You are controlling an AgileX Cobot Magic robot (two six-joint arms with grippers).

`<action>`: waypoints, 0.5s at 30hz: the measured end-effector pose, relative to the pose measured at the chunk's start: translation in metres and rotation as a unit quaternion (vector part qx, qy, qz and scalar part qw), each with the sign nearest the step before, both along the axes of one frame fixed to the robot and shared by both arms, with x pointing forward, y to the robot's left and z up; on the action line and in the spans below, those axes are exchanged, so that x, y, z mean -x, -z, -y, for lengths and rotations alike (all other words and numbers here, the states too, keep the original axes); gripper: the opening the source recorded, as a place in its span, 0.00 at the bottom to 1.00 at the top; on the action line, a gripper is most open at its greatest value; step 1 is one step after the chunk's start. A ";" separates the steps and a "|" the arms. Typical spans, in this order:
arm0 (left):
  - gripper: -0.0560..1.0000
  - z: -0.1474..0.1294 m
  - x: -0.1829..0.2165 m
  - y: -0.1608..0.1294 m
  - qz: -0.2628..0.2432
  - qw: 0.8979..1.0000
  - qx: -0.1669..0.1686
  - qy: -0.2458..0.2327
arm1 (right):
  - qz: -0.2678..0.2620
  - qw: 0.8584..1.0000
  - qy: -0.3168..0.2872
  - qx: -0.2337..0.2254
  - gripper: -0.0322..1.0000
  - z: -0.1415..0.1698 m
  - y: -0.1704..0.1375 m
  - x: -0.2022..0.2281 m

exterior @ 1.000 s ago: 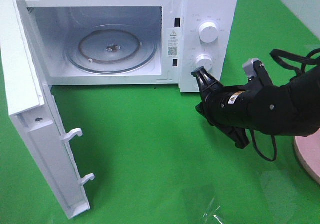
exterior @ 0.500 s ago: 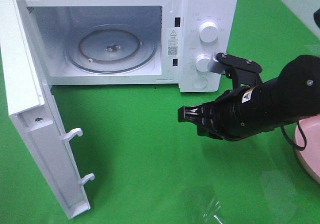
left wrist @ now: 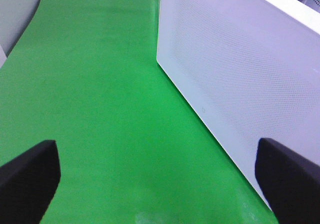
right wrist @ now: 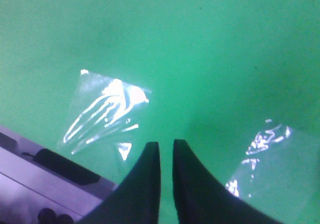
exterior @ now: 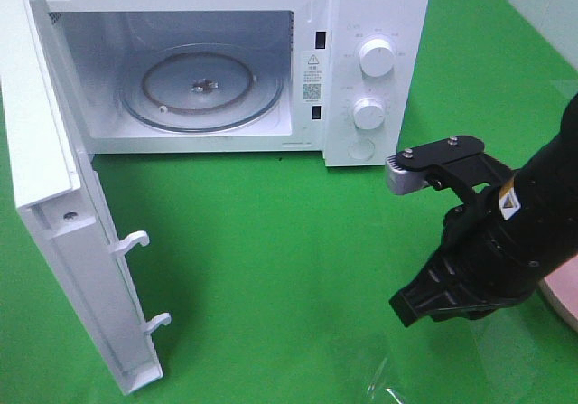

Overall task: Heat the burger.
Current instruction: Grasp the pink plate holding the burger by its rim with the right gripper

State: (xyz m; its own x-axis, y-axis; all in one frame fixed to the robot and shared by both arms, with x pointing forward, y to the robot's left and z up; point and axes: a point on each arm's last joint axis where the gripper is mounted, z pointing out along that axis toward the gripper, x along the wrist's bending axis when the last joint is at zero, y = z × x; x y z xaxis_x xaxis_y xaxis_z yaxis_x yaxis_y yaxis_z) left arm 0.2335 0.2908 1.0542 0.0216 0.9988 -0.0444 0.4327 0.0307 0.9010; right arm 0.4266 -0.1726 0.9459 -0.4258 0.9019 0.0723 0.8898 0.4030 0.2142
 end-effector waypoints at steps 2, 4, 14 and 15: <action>0.98 0.000 0.000 0.000 0.000 1.000 0.000 0.000 | 0.000 1.000 -0.007 0.010 0.13 0.004 -0.007 0.005; 0.98 0.000 0.000 0.000 0.000 1.000 0.000 0.000 | 0.008 1.000 -0.009 0.014 0.15 0.008 -0.015 0.008; 0.98 0.000 0.000 0.000 0.000 1.000 0.000 0.000 | 0.106 0.994 -0.028 0.030 0.67 0.027 -0.053 0.019; 0.98 0.000 0.000 0.000 0.000 1.000 0.000 0.000 | 0.113 0.992 -0.032 0.036 0.74 0.029 -0.055 0.019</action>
